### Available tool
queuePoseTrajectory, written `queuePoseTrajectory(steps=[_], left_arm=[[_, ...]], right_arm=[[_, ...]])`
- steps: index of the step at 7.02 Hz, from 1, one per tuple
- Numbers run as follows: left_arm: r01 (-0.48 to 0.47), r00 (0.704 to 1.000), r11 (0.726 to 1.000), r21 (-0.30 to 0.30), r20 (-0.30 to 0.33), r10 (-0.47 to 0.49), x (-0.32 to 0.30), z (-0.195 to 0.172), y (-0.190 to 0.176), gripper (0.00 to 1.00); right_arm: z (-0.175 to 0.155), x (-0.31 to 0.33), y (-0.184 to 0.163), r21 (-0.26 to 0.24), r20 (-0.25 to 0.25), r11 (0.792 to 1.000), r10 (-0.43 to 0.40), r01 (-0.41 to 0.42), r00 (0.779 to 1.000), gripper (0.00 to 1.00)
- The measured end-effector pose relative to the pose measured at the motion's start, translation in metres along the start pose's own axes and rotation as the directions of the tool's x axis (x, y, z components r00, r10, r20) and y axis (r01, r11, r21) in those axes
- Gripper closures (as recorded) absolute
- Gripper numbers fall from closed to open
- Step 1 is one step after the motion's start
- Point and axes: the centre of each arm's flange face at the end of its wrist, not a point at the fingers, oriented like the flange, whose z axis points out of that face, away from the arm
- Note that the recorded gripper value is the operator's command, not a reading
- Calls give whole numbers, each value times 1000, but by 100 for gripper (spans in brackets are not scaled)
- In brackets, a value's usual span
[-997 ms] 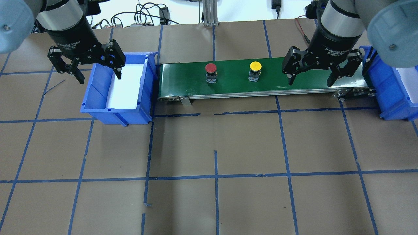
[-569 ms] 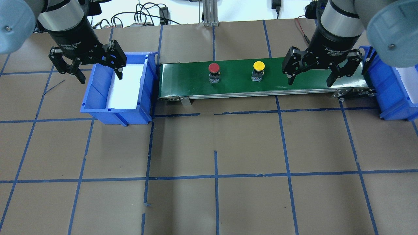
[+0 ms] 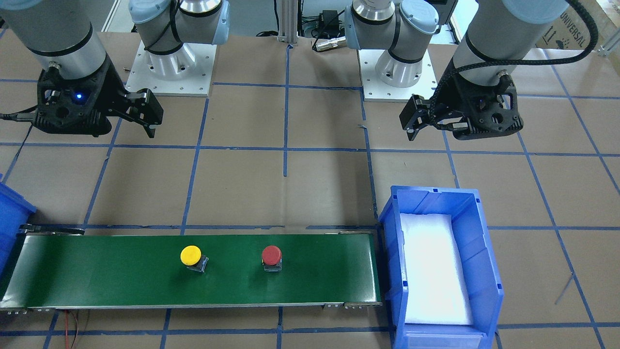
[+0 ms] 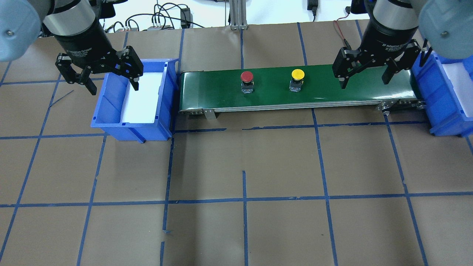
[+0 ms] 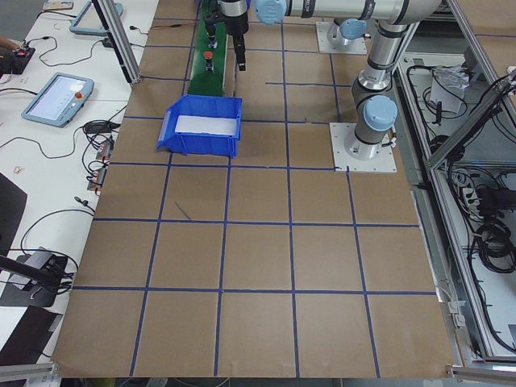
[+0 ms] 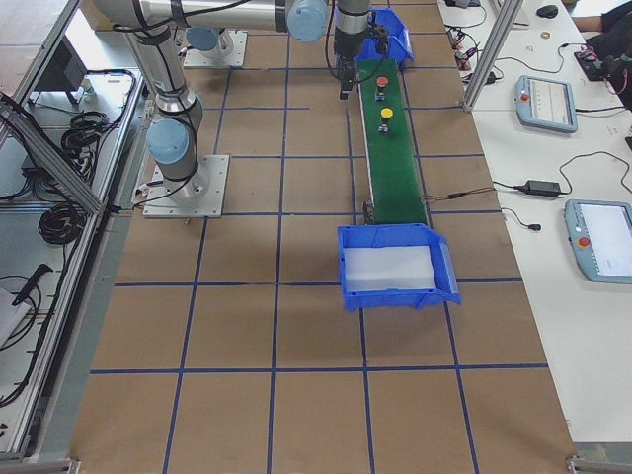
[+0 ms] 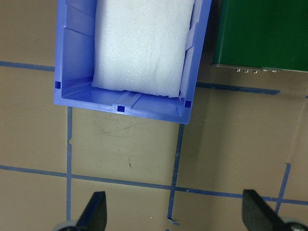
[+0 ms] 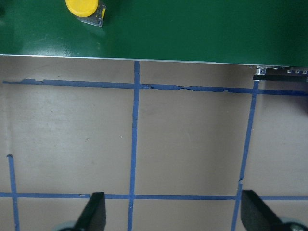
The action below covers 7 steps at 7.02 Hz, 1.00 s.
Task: Transport two buttons from left to right
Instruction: 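Swing the right gripper down to the far end of the conveyor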
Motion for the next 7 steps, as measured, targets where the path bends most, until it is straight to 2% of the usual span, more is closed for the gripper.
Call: queuePoseTrajectory(steps=[2, 4, 5, 6, 7], left_arm=[[0, 1000, 1000, 0, 0, 0, 0, 0, 0, 0], [2, 1000, 1000, 1, -2, -2, 2, -1, 0, 0], [0, 1000, 1000, 1, -5, 0, 3, -1, 1, 0], [-2, 1000, 1000, 1, -5, 2, 4, -1, 1, 0], [-4, 1000, 1000, 1, -4, 4, 5, -1, 1, 0]], right_arm=[[-3, 32, -17, -45, 0, 996, -83, 83, 997, 0], [10, 89, -27, -78, 32, 978, -193, 195, 981, 0], [26, 128, -34, -79, 65, 966, -240, 245, 968, 0], [47, 162, -38, -44, 136, 957, -280, 288, 950, 0], [70, 181, -35, 7, 210, 943, -328, 334, 921, 0]])
